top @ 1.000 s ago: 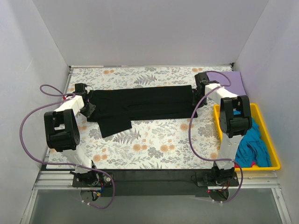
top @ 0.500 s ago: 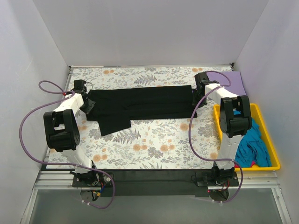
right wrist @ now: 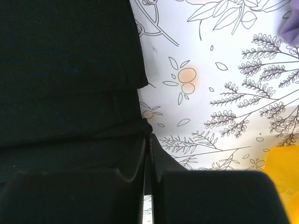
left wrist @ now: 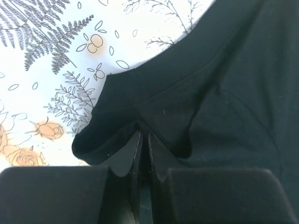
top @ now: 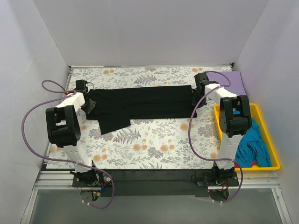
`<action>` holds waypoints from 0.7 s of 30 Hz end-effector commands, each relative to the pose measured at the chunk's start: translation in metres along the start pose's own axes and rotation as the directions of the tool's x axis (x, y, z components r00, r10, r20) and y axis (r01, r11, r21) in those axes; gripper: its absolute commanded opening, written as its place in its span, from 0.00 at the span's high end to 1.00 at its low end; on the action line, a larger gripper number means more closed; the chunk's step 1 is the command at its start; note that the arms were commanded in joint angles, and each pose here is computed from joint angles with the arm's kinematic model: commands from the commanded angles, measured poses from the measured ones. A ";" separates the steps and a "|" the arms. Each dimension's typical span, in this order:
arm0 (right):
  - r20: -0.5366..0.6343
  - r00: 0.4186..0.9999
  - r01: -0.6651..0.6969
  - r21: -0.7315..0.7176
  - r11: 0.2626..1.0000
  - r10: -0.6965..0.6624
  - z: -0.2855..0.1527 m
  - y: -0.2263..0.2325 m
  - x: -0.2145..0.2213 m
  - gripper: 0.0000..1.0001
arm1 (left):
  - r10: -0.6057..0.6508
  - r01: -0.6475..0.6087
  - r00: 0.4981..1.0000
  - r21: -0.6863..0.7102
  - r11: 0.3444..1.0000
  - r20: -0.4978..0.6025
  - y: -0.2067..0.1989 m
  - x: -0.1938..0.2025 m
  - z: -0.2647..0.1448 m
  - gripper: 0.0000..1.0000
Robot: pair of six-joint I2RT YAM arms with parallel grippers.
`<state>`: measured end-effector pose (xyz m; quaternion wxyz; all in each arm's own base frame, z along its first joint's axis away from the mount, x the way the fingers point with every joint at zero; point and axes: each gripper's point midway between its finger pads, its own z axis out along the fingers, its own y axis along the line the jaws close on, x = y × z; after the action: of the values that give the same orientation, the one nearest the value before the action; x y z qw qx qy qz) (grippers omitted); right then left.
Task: Fold and stack the t-shirts
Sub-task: Fold the tshirt
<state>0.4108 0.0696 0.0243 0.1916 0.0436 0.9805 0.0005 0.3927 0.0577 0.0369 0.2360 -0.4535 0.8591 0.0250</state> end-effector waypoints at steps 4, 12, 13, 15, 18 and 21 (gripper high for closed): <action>0.025 1.000 0.007 0.024 1.000 -0.008 0.000 -0.009 -0.006 0.86 | 0.032 -0.033 0.994 0.006 0.999 0.103 -0.011 -0.026 0.004 0.94; 0.136 0.990 0.035 -0.058 0.998 -0.027 -0.042 0.011 -0.033 0.67 | 0.055 -0.068 0.983 0.071 0.995 0.178 -0.030 -0.042 -0.026 0.57; 0.151 0.988 0.043 -0.065 0.997 -0.032 -0.048 0.014 -0.035 0.62 | 0.053 -0.069 0.980 0.082 0.994 0.190 -0.032 -0.045 -0.033 0.55; 0.191 0.981 0.060 -0.105 0.993 -0.039 -0.066 0.026 -0.040 0.57 | 0.043 -0.069 0.973 0.109 0.992 0.225 -0.035 -0.051 -0.054 0.44; 0.236 0.970 0.094 -0.147 0.985 -0.057 -0.090 0.043 -0.039 0.49 | 0.031 -0.068 0.967 0.138 0.988 0.253 -0.030 -0.048 -0.082 0.29; 0.257 0.963 0.140 -0.208 0.968 -0.084 -0.106 0.066 -0.027 0.44 | 0.063 -0.097 0.971 0.141 0.985 0.229 -0.016 -0.022 -0.100 0.19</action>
<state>0.4128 0.1056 0.1113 0.2894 -0.0015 0.9557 0.0541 0.4038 0.0466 0.1146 0.3474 -0.4024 0.8469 0.0166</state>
